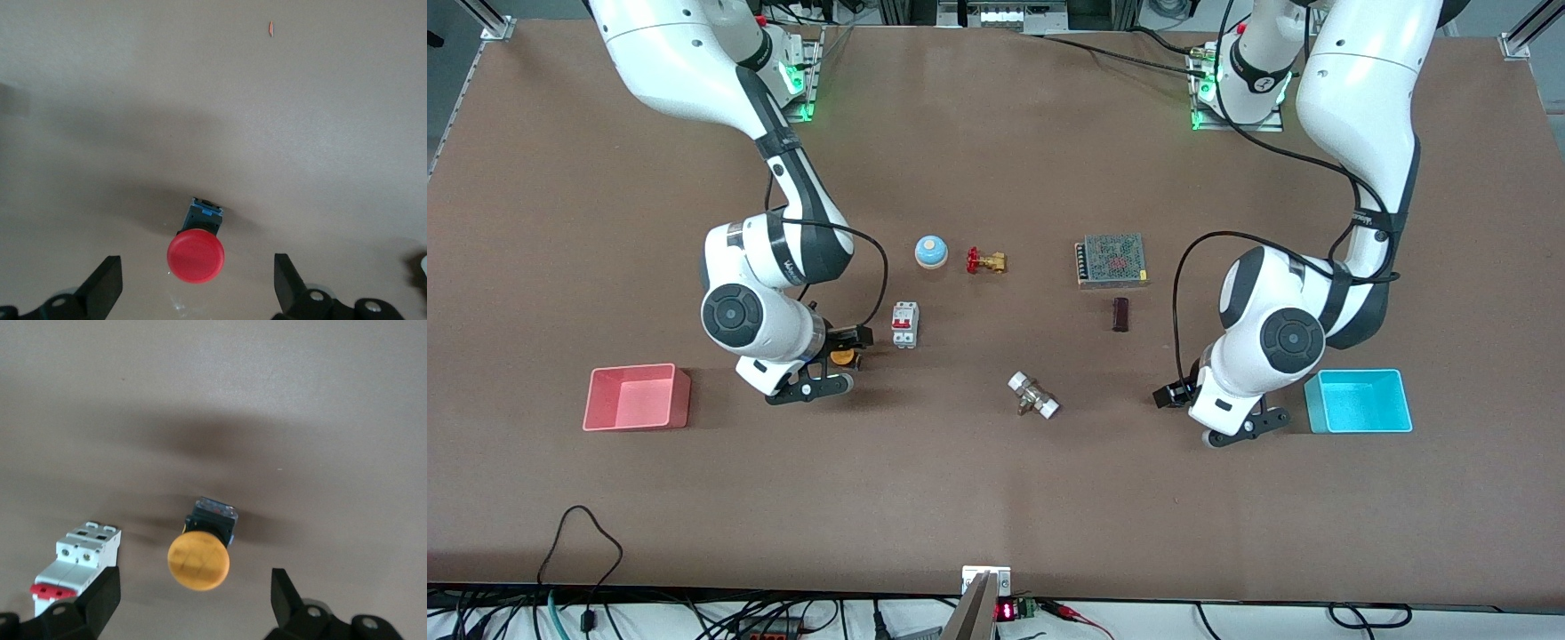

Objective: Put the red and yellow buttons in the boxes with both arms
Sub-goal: 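Lower and close the right gripper on yellow while the left grips red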

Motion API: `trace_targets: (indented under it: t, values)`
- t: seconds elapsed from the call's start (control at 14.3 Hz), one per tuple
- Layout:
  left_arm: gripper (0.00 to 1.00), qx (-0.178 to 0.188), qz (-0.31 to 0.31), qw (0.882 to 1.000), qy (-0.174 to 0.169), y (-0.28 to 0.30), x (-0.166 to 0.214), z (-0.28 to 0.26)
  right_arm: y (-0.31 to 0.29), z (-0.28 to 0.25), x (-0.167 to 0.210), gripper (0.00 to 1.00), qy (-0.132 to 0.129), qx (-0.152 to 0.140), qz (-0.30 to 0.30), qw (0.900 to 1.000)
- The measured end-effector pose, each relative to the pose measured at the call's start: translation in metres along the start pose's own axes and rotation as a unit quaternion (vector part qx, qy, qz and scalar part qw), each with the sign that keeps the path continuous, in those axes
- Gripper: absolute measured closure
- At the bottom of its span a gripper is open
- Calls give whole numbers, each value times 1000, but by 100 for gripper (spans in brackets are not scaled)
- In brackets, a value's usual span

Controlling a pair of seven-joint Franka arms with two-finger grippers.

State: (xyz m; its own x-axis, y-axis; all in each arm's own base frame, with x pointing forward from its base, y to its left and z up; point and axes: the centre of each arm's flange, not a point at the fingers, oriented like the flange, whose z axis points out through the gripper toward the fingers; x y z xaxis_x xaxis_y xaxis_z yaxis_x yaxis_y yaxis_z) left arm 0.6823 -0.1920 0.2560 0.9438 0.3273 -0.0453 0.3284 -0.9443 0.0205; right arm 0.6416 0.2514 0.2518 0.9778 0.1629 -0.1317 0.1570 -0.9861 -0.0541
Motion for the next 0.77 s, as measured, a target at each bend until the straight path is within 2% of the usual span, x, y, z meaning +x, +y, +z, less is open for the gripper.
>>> trace_targets:
  t: [0.14, 0.42, 0.77]
  values:
    - [0, 2, -1, 1000, -3, -1, -2, 4, -2, 8, 1, 0, -1, -6, 12, 1000]
    - [0, 7, -6, 1000, -11, -2, -4, 6, 6, 12, 2, 0, 2, -51, 5, 999]
    - [0, 7, -6, 1000, -11, -1, -4, 6, 5, 23, 2, 0, -2, -55, 20, 998]
